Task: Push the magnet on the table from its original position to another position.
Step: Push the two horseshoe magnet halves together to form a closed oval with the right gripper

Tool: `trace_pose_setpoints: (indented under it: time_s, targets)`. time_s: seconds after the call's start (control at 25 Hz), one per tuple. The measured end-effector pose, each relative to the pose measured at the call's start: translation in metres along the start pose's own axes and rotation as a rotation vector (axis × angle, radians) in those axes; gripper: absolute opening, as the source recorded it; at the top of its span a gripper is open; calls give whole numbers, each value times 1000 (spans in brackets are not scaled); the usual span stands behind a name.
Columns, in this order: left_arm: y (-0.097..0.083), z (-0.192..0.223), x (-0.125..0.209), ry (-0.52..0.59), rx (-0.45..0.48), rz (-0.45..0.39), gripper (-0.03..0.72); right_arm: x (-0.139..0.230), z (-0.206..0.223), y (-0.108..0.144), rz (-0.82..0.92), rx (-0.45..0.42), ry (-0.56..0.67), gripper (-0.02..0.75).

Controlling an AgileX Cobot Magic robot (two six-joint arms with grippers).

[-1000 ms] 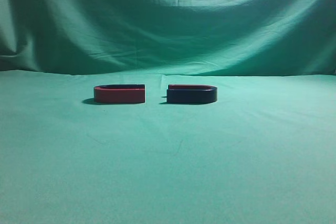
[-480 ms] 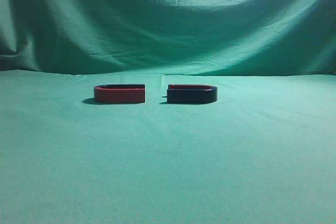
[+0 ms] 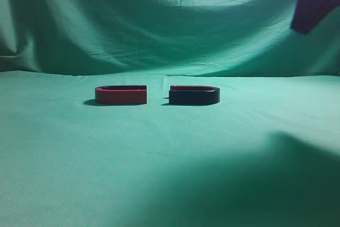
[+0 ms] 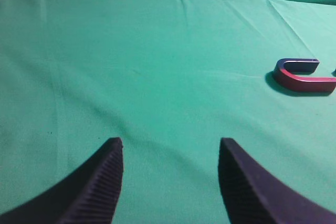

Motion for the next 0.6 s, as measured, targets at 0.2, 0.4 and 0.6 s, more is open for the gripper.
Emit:
trace_pose_setpoints:
  time_s: [0.2,0.4,0.6]
  targets:
    - [0,0,0,0,0,0,372,-25,35,22,-43,15,53,0]
    - [0,0,0,0,0,0,372,-49,72,38,-75,123,101,0]
    - [0,0,0,0,0,0,372,-67,108,42,-79,184,167,0]
Point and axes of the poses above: a point on each arm's last joint axis where the gripper is mounted, z pointing out along that axis toward the gripper, y along the wrist's bending axis when the last joint is at zero, x = y × z, the point moved 3 cm from there along z, pointing out along that axis toward the gripper, and after that the axes turned 12 degrees about z, right-handed, at the moved point
